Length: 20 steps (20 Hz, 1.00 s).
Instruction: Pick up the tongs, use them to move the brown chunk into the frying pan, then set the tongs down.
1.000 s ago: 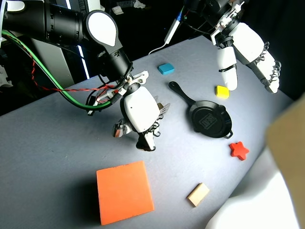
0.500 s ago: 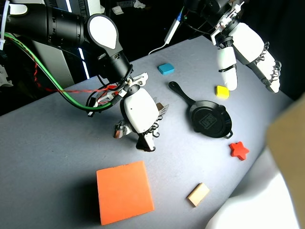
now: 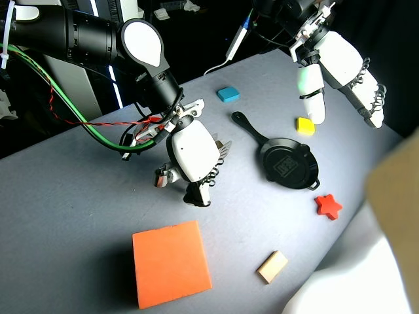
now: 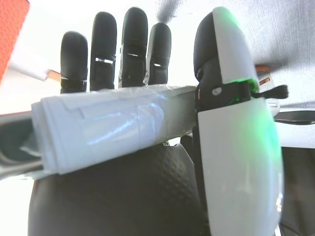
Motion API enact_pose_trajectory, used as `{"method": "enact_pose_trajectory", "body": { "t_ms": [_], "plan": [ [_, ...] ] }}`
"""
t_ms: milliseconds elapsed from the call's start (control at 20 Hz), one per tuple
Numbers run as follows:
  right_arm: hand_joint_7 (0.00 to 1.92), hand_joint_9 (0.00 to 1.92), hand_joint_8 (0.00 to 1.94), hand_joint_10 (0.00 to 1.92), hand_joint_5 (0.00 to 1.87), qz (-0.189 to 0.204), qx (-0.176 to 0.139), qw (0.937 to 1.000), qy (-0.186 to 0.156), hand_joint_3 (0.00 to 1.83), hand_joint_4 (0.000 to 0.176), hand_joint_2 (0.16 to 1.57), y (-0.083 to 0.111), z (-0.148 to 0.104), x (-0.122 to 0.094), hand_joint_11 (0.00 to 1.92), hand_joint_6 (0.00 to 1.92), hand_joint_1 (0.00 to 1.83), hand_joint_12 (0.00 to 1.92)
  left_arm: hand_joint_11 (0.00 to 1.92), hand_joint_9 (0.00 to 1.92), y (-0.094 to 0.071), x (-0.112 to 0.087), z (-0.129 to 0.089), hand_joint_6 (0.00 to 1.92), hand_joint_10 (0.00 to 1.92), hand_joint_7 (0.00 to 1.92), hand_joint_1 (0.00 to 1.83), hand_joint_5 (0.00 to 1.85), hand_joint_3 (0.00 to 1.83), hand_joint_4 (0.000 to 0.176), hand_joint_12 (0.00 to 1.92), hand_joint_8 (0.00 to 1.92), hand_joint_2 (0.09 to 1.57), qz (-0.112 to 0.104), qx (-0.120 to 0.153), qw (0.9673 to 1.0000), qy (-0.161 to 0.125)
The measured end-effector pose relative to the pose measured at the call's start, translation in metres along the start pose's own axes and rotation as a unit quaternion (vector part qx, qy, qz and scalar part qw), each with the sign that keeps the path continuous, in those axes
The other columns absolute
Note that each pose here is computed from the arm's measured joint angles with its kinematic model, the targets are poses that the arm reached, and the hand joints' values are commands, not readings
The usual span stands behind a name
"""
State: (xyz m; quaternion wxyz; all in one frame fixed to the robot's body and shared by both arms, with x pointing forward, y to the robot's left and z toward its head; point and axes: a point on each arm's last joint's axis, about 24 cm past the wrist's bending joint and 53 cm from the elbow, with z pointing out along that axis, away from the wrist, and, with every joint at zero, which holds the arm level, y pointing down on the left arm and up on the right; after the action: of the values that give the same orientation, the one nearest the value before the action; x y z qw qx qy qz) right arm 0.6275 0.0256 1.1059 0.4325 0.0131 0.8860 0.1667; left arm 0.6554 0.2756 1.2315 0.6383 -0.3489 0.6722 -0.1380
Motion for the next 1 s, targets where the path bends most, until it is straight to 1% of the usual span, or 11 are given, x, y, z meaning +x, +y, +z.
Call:
{"method": "enact_pose_trajectory", "body": {
  "t_ms": [350,400,450,500,550,600,650,700,750,900,1000],
  "plan": [
    [1.15,0.84,0.06,0.68,0.87,0.0,0.0,1.0,0.0,0.0,0.0,1.18,-0.0001,0.0,0.0002,0.49,1.16,1.13,1.57,0.0,0.05,0.0003,0.0004,0.0,0.0,0.0,0.04,0.02,0.02,0.0,0.0,0.22,0.0,1.26,0.001,0.0,1.0,0.001],
    [0.99,0.87,0.76,0.67,0.95,0.0,0.0,1.0,0.0,0.0,0.0,1.14,-0.0001,0.0,0.0002,0.5,1.14,1.2,1.58,0.0,0.05,0.0002,0.0004,0.0,0.0,0.0,0.05,0.01,0.02,0.0,0.0,0.26,0.0,1.26,0.001,0.0,1.0,0.0],
    [0.92,0.88,0.95,0.67,0.94,0.0,0.0,1.0,0.0,0.0,0.0,1.15,0.0,0.0,0.0001,0.5,1.19,1.21,1.58,0.0,0.07,0.0002,0.0004,0.0,0.0,0.01,0.06,0.0,0.03,0.0,0.0,0.33,0.0,1.25,0.001,0.0,1.0,0.0],
    [0.9,0.88,0.99,0.68,0.94,0.0,0.0,1.0,0.0,0.0,0.0,1.15,-0.0002,0.0,0.0002,0.5,1.2,1.21,1.59,0.0,0.06,0.0003,0.0004,0.0,0.0,0.0,0.05,0.0,0.02,0.0,0.0,0.31,0.0,1.25,0.001,0.0,1.0,0.001],
    [0.93,0.91,0.96,0.68,0.95,0.0,0.0,1.0,0.0,0.0,0.0,1.14,-0.0003,0.0,0.0001,0.53,1.19,1.22,1.56,0.0,0.07,0.0002,0.0004,0.0,0.0,0.0,0.06,0.01,0.03,0.0,0.0,0.31,0.0,1.25,0.001,0.0,1.0,0.0],
    [0.99,0.92,0.62,0.67,0.89,0.0,0.0,1.0,0.0,0.01,0.0,1.17,-0.0003,0.0,0.0001,0.54,1.17,1.14,1.55,0.0,0.07,0.0003,0.0004,0.0,0.01,0.01,0.06,0.0,0.04,0.0,0.0,0.31,0.0,1.25,0.001,0.0,1.0,0.001],
    [1.06,0.93,0.43,0.68,0.87,0.0,0.0,1.0,0.0,0.0,0.0,1.18,-0.0002,0.0,0.0,0.54,1.18,1.12,1.56,0.0,0.08,0.0,0.0006,-0.0002,0.01,0.01,0.07,0.0,0.04,0.0,0.0,0.33,0.0,1.24,0.001,0.0,1.0,0.001],
    [0.99,0.95,0.81,0.68,0.93,0.0,0.0,1.0,0.0,0.0,0.0,1.14,-0.0003,0.0,0.0001,0.56,1.17,1.2,1.56,0.0,0.08,0.0,0.001,-0.0003,0.0,0.01,0.07,0.0,0.04,0.0,0.0,0.34,0.0,1.24,0.001,0.0,1.0,0.001],
    [0.98,0.96,0.9,0.69,0.92,0.0,0.0,1.0,0.0,0.0,0.0,1.14,-0.0003,0.0,0.0001,0.58,1.19,1.21,1.56,0.0,0.08,0.0,0.001,-0.0003,0.0,0.01,0.07,0.0,0.04,0.0,0.0,0.34,0.0,1.25,0.001,0.0,1.0,0.001],
    [0.97,0.97,0.98,0.77,0.85,0.0,0.0,1.0,0.0,0.0,0.0,1.16,-0.0002,0.0,0.0,0.59,1.26,1.2,1.59,0.0,0.06,0.0001,0.0009,-0.0002,0.0,0.0,0.05,0.0,0.01,0.0,0.0,0.27,0.0,1.26,0.001,0.0,1.0,0.001],
    [1.0,1.0,0.97,0.81,0.85,0.0,0.0,1.0,0.0,0.0,0.0,1.15,-0.0003,0.0,0.0001,0.61,1.24,1.21,1.6,0.0,0.08,0.0,0.001,-0.0003,0.01,0.01,0.07,0.0,0.02,0.0,0.0,0.36,0.0,1.25,0.001,0.0,1.0,0.001]
  ]
}}
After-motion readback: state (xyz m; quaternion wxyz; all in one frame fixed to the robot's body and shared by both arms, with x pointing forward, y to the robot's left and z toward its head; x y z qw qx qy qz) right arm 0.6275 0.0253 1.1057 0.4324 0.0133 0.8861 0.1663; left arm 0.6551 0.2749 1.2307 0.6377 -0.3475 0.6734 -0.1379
